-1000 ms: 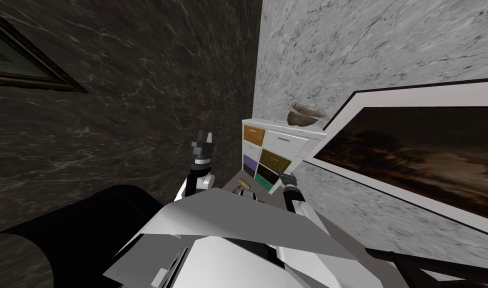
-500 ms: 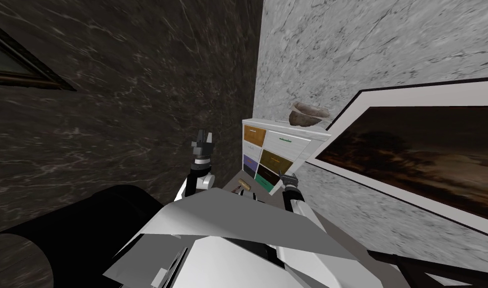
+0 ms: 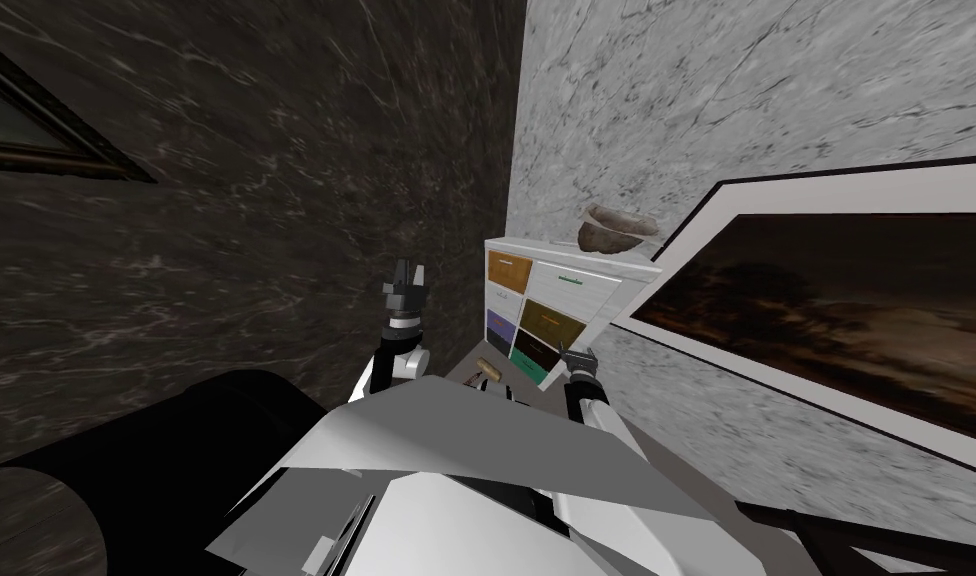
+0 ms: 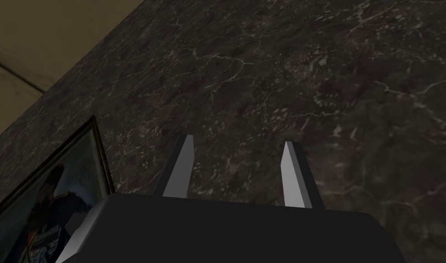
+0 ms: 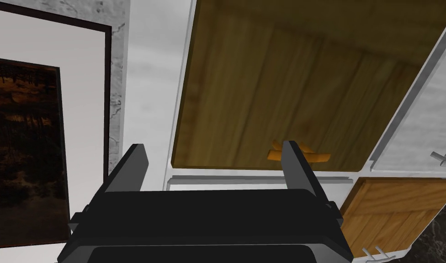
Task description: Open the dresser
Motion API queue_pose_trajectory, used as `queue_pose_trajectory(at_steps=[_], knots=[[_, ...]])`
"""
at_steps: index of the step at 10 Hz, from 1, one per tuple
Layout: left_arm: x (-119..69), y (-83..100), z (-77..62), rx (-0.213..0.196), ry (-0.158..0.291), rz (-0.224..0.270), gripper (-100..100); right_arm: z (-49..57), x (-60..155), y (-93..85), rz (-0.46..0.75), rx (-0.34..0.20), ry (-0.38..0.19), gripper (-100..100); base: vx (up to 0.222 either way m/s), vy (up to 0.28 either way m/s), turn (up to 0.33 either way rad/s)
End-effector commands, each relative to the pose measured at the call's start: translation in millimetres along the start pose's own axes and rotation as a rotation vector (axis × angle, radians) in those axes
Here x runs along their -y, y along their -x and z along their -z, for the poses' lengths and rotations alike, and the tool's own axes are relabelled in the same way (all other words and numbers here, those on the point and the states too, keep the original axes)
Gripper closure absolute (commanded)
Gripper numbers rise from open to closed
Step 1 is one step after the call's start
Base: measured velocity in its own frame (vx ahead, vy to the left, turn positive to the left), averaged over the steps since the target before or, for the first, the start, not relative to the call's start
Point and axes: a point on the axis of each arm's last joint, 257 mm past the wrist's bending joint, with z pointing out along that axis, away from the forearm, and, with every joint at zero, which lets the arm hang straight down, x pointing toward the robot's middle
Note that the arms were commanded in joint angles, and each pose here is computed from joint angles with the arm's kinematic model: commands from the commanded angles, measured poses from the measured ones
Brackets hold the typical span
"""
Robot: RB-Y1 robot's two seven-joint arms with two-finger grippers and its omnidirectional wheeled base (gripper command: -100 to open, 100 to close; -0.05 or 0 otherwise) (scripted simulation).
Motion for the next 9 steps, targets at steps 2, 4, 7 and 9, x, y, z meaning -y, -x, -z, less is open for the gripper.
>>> queue_pose_trajectory(at_steps=[2,4,7,9], knots=[[0.0,0.0,0.0,0.000,0.000,0.000,0,0.0,0.0,0.0,0.001,0.000,0.000,-100,-0.003,0.000,-0.006],[0.0,0.0,0.0,0.000,0.000,0.000,0,0.0,0.0,0.0,0.001,0.000,0.000,-100,-0.005,0.028,-0.059],[0.0,0.0,0.0,0.000,0.000,0.000,0,0.6,4.3,-1.3,0.054,0.001,-0.023,-100,0.010,-0.003,0.015],[0.0,0.0,0.0,0.000,0.000,0.000,0,1.4,9.1,-2.2,0.112,0.003,-0.050,-100,0.013,-0.003,0.031]])
